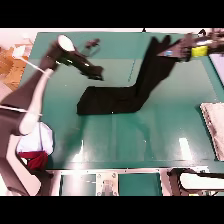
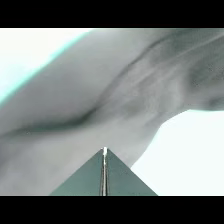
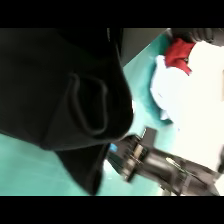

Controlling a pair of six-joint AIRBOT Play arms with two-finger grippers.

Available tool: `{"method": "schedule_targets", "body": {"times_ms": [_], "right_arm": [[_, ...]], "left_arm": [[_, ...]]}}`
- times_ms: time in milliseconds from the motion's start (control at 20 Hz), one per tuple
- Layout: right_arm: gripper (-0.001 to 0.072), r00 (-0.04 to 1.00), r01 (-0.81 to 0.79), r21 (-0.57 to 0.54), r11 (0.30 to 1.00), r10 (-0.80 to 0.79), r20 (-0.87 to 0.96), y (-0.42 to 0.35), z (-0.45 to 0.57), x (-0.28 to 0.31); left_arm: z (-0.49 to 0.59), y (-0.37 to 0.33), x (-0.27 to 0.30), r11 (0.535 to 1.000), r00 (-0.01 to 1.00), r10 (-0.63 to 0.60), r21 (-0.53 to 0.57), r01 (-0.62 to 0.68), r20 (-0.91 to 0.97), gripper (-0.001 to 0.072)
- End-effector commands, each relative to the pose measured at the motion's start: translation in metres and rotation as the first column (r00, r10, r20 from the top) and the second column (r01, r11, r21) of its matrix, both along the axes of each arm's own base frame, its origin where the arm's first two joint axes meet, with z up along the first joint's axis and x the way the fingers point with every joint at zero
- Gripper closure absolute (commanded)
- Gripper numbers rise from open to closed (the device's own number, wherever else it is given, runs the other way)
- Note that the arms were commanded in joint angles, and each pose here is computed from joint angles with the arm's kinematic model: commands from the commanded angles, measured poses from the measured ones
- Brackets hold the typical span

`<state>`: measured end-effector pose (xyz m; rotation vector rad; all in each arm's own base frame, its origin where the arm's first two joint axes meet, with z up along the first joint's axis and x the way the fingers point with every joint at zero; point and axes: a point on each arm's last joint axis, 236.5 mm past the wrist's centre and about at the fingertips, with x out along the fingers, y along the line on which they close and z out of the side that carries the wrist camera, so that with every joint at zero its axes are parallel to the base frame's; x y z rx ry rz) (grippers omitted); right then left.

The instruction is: Fold the shirts.

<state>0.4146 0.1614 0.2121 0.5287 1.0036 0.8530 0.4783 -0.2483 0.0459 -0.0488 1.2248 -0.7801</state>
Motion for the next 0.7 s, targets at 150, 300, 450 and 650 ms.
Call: {"method": "schedule_targets", "body": {"times_ms": [150,300,450,650], "right_arm": [[0.0692,1.0,-0.015,0.002,1.0,0.015,0.001,0.196,-0.108,0.008],[0.038,1.0,0.008,-0.046,0.999,-0.008,0.002,0.29,-0.203,-0.008],[0.0166,1.0,-0.028,-0.124,0.992,0.026,-0.013,0.31,-0.26,-0.022],[0.0166,0.997,0.013,-0.15,0.989,-0.024,-0.071,0.206,-0.226,0.031]], "left_arm": [[0.042,0.18,-0.004,0.909,0.978,0.195,0.362,-0.206,0.068,0.068],[0.044,0.198,-0.005,0.901,0.971,0.23,0.364,-0.237,0.062,0.068],[0.043,0.198,-0.007,0.905,0.977,0.205,0.369,-0.211,0.056,0.068],[0.042,0.199,-0.01,0.905,0.978,0.202,0.374,-0.203,0.044,0.0679]]}}
